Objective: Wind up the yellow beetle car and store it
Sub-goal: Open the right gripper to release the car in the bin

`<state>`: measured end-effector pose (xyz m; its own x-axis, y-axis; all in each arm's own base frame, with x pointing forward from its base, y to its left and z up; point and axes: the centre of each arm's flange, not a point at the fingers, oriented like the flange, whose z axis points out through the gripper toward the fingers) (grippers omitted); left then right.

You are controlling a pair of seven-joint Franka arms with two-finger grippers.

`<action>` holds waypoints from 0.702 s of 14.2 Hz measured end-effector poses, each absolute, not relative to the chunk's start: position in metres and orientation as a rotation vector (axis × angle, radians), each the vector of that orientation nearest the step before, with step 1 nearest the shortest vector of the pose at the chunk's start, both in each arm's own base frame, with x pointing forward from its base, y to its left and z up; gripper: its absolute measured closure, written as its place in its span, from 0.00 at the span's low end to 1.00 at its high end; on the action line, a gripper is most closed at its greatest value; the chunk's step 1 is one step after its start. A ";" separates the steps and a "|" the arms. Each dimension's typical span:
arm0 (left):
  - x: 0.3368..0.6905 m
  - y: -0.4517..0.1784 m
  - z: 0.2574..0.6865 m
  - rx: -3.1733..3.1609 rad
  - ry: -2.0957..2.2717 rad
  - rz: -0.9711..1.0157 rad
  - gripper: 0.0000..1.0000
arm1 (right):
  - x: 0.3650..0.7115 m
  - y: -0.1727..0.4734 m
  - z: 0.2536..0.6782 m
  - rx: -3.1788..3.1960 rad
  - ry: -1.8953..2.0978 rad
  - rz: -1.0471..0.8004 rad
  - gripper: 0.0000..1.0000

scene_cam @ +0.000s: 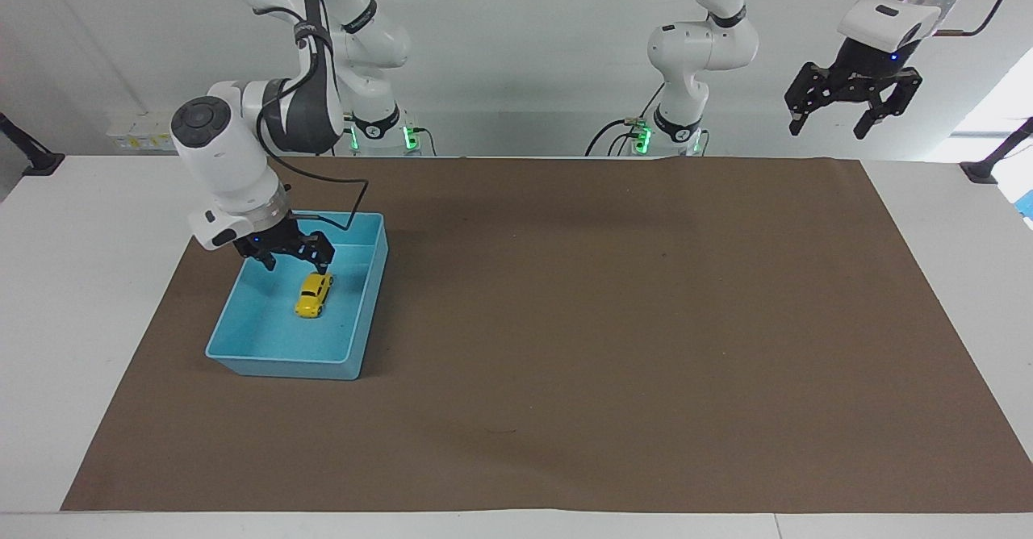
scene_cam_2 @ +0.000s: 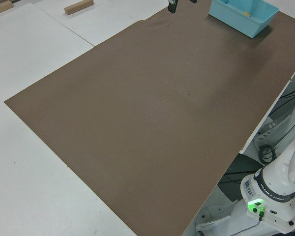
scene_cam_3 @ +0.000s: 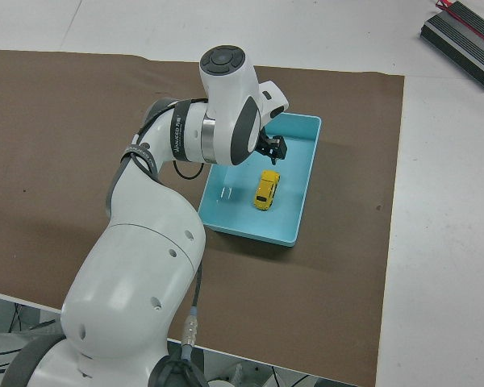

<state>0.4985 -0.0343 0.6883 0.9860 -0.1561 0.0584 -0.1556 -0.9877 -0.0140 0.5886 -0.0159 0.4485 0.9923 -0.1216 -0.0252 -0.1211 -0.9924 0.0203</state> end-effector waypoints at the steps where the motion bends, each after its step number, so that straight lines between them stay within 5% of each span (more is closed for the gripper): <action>1: 0.498 -0.034 0.688 -3.121 0.245 -0.093 0.00 | 0.588 -0.015 0.461 3.114 -0.199 -0.036 0.00; 10: 0.498 -0.034 0.688 -3.121 0.245 -0.093 0.00 | 0.567 0.040 0.532 3.104 -0.140 0.028 0.00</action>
